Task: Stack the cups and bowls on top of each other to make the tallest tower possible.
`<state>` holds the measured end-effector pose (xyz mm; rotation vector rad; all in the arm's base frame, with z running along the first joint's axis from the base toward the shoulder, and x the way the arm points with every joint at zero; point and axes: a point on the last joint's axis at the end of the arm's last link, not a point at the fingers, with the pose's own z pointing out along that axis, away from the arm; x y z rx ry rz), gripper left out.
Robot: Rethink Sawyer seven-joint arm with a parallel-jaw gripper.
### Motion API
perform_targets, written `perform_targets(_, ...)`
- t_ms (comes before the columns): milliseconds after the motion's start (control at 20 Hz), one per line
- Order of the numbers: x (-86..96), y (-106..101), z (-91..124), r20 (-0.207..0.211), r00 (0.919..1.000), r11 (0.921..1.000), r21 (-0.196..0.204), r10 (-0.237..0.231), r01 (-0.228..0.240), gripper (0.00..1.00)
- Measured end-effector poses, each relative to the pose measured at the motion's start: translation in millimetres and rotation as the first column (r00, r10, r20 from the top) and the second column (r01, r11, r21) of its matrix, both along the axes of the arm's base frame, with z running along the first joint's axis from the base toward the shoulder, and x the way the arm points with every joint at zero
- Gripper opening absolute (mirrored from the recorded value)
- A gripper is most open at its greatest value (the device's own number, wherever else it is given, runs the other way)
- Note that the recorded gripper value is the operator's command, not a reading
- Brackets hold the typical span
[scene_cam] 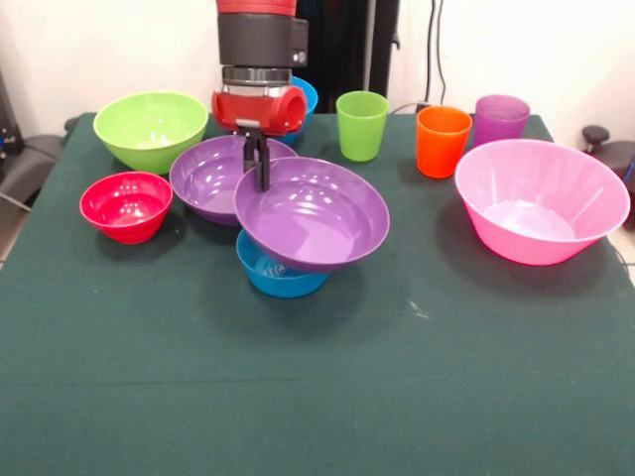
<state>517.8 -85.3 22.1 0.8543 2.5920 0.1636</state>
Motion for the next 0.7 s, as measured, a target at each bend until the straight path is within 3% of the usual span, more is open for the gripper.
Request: perform_targets(700, -8.5, 2, -14, -0.019, 0.9997, 0.9997, 0.023, 0.012, -0.012, 0.0)
